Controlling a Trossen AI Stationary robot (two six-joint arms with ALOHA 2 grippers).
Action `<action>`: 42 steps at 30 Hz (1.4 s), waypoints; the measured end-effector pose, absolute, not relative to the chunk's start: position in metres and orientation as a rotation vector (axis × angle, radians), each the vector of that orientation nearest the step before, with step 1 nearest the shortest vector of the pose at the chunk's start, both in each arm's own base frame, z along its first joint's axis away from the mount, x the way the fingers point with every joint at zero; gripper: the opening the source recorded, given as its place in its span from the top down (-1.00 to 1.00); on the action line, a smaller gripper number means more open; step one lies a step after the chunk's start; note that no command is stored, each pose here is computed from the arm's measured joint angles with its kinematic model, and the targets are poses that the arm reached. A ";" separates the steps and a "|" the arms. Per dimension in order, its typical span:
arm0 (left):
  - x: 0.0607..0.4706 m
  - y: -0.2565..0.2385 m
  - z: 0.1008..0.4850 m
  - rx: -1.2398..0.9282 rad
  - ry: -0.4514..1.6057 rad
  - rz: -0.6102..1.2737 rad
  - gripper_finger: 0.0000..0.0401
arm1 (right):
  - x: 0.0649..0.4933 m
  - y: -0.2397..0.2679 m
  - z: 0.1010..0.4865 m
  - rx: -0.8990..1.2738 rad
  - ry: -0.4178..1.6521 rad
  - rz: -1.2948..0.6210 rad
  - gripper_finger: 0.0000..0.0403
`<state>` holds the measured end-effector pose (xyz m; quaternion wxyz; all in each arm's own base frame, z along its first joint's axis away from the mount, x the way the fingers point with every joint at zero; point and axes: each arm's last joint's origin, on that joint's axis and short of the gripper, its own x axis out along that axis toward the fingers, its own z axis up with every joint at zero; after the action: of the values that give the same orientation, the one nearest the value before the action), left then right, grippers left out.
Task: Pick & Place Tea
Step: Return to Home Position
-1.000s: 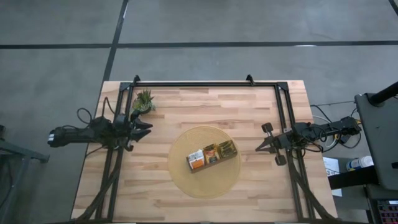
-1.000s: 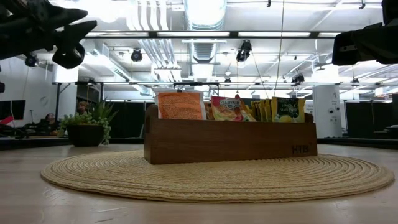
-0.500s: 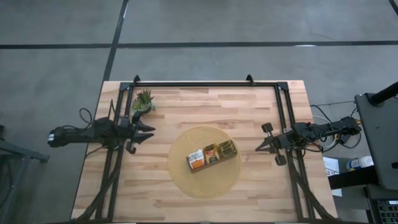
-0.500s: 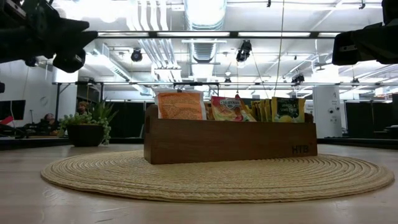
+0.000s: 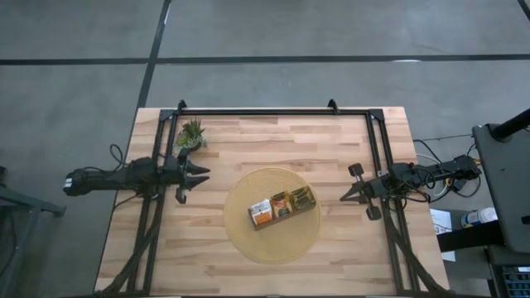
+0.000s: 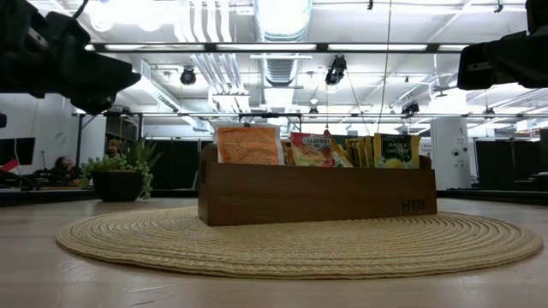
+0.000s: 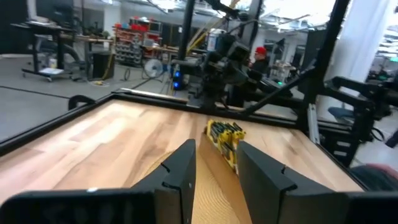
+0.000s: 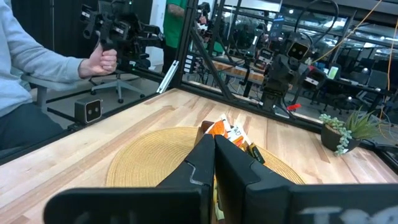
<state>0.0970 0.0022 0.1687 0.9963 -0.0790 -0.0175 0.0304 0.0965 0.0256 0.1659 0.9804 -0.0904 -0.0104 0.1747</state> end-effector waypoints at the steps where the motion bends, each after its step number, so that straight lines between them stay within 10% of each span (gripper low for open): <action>1: 0.097 0.002 0.169 -0.155 -0.032 0.052 0.45 | 0.097 0.026 0.166 -0.182 -0.021 0.352 0.96; 42: 0.098 0.002 0.167 -0.157 -0.013 0.046 0.45 | 0.097 0.026 0.166 -0.182 -0.021 0.352 0.96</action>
<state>0.0984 0.0017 0.1674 0.9966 -0.0785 -0.0067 0.0232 0.0965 0.0256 0.1660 0.9804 -0.0904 -0.0105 0.1746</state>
